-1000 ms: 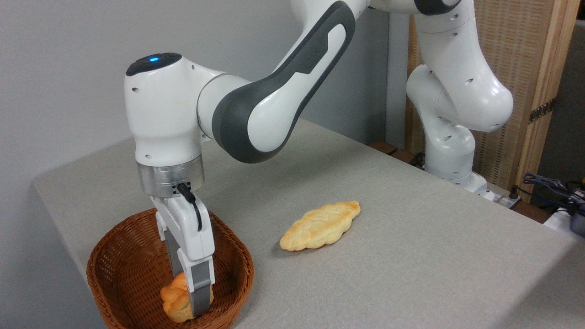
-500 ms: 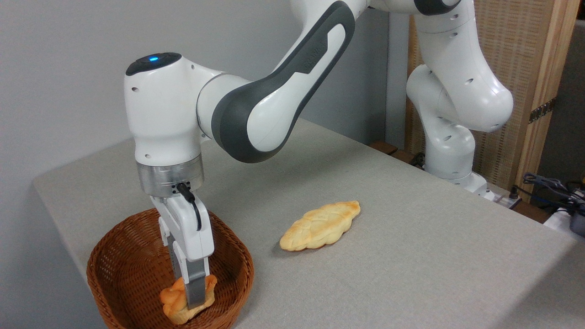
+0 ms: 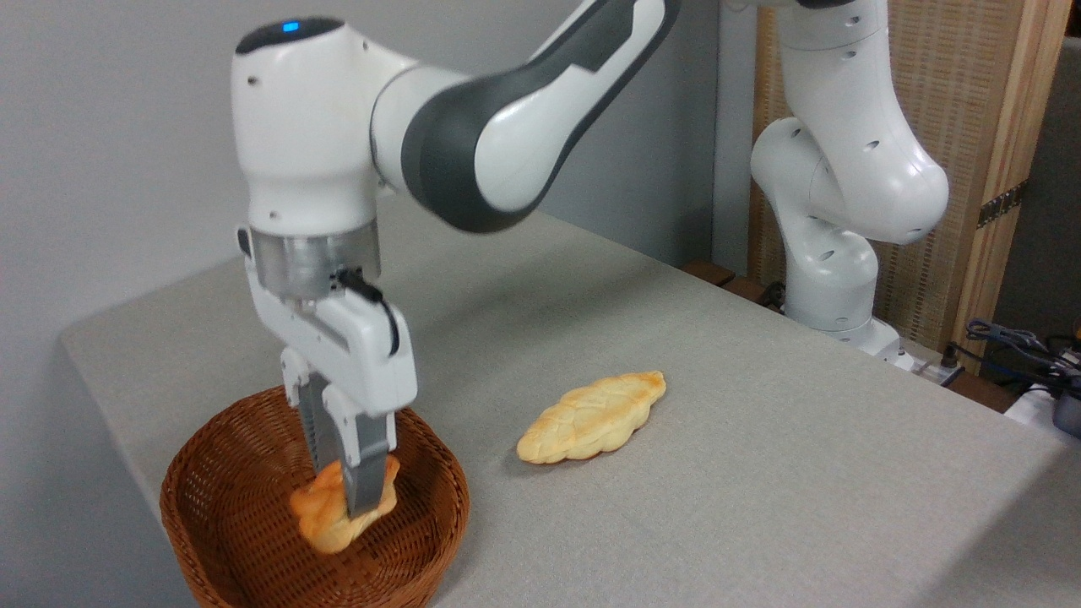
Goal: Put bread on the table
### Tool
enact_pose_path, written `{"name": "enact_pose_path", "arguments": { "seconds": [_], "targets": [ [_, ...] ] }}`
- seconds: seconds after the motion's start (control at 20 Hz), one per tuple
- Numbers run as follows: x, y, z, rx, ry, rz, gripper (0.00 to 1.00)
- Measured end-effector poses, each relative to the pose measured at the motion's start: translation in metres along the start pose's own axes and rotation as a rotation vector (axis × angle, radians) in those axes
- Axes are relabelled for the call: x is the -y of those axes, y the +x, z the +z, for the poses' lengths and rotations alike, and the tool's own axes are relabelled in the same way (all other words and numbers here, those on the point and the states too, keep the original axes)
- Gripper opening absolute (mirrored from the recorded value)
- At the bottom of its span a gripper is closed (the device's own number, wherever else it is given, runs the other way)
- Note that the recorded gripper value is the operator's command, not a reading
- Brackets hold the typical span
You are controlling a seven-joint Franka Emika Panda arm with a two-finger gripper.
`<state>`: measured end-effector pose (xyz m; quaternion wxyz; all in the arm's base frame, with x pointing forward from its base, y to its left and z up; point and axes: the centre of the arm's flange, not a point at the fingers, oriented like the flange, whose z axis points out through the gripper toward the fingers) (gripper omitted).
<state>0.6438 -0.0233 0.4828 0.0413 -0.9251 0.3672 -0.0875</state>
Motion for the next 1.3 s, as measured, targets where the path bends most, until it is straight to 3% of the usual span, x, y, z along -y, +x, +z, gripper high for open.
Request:
{"name": "enact_pose_path", "arguments": {
  "seconds": [0.1, 0.2, 0.25, 0.3, 0.5, 0.7, 1.0, 1.1, 1.3],
  "targets": [
    [-0.006, -0.009, -0.028, 0.016, -0.027, -0.004, 0.57],
    [-0.016, -0.02, -0.058, 0.029, -0.078, -0.016, 0.74],
    [-0.023, -0.028, -0.07, 0.054, -0.112, -0.016, 0.76],
    [-0.03, -0.034, -0.077, 0.082, -0.142, -0.014, 0.93],
    [-0.071, -0.032, -0.07, 0.197, -0.256, 0.046, 1.0],
    [-0.097, -0.02, -0.042, 0.244, -0.298, 0.095, 1.0],
    [-0.101, -0.014, -0.034, 0.253, -0.306, 0.106, 1.0],
    [-0.089, -0.015, -0.04, 0.217, -0.273, 0.089, 1.0],
    [-0.034, -0.031, -0.059, 0.098, -0.156, -0.004, 1.0]
  ]
}}
